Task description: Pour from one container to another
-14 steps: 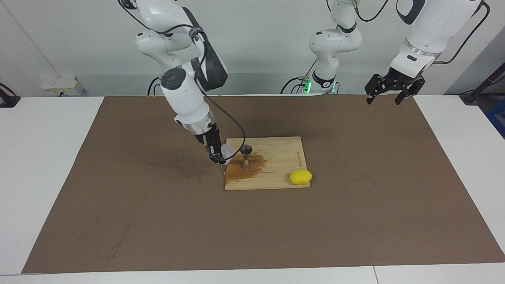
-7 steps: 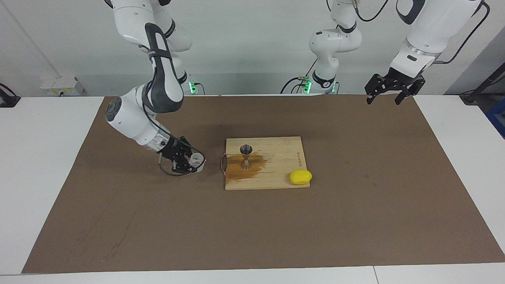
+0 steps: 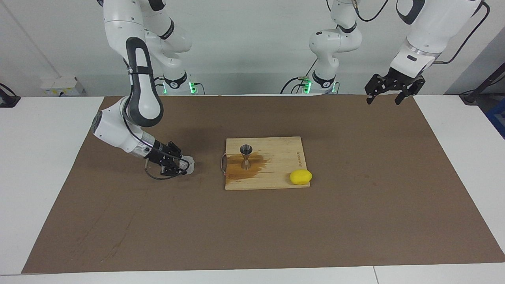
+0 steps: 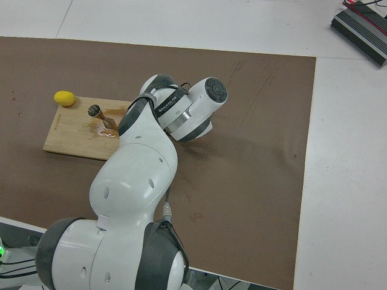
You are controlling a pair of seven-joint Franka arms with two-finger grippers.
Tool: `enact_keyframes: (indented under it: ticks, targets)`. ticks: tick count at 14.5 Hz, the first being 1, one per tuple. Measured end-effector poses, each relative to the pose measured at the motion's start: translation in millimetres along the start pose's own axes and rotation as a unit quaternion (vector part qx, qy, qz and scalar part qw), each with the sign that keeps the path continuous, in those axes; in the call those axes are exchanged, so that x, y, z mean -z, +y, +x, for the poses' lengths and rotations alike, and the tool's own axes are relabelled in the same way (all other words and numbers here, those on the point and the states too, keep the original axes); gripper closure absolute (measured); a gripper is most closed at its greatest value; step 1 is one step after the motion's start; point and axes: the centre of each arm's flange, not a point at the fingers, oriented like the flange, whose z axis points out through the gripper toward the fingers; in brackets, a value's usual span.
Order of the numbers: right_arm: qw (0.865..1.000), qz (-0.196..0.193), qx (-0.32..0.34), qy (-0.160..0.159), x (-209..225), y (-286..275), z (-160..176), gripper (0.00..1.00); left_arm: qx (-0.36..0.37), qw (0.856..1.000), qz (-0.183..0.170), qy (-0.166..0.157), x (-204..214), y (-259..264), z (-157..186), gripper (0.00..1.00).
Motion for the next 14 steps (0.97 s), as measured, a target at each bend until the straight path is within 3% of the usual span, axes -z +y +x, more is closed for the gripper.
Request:
enact_keyframes:
  ticks: [8,13,14]
  targets:
    - [1.0,-0.013,0.001,-0.021,-17.5,17.8,14.4,0.5,0.0,1.0,0.0,0.0,0.0,0.0,0.0,0.0]
    - [1.0,-0.007,0.003,-0.02,-10.3,17.8,11.9,0.04,0.0,1.0,0.0,0.0,0.0,0.0,-0.1,0.0]
    - [1.0,-0.002,0.008,-0.019,-3.9,17.1,7.9,0.0,0.0,1.0,0.0,0.0,0.0,0.0,-0.1,0.0]
